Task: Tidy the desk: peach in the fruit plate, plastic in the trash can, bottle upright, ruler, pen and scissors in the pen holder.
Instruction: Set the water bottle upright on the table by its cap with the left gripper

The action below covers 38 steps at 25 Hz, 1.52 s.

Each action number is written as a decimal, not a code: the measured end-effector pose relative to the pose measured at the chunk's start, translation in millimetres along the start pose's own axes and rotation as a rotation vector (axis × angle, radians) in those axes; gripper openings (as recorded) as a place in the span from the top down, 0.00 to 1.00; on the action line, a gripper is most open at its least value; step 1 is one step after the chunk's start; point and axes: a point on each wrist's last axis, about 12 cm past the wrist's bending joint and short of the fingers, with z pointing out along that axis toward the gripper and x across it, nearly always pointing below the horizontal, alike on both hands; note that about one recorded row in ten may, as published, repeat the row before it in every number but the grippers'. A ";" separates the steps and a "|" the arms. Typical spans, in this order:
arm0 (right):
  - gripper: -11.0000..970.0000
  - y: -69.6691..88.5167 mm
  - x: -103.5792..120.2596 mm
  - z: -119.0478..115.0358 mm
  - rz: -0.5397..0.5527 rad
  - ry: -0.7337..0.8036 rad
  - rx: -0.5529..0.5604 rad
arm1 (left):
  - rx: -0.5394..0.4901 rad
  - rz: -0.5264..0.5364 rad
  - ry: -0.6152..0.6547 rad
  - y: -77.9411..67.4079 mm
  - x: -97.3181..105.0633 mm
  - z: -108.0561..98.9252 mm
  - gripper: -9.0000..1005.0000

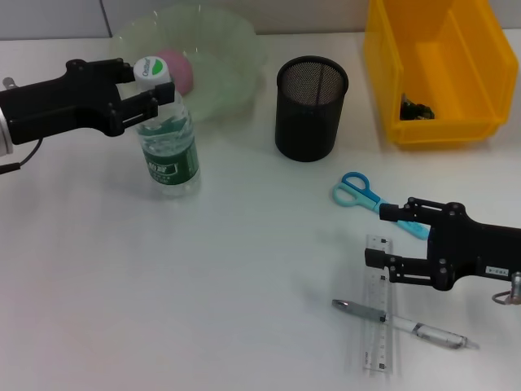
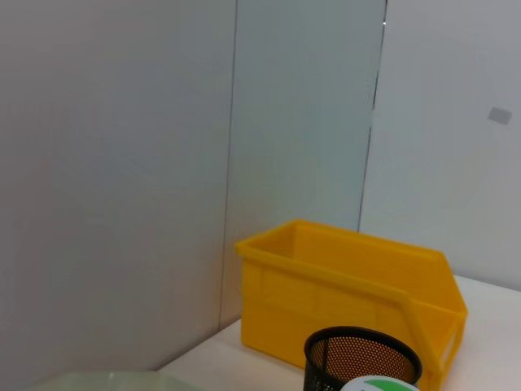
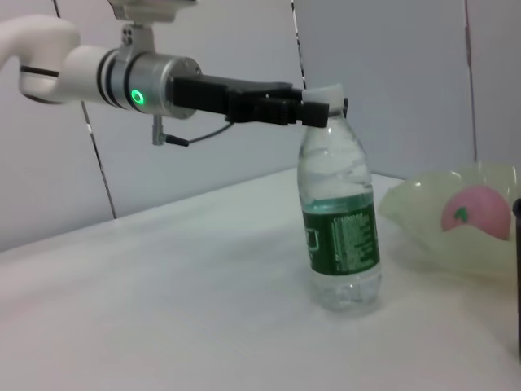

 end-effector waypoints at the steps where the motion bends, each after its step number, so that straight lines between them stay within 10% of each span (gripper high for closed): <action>1: 0.21 0.0 0.0 0.0 0.000 0.000 0.000 | -0.002 0.000 -0.001 0.2 0.0 -0.2 0.52; 38: 0.22 -3.7 -0.2 2.3 -0.008 0.020 0.012 | -0.123 -0.027 0.002 14.9 4.4 -14.0 0.50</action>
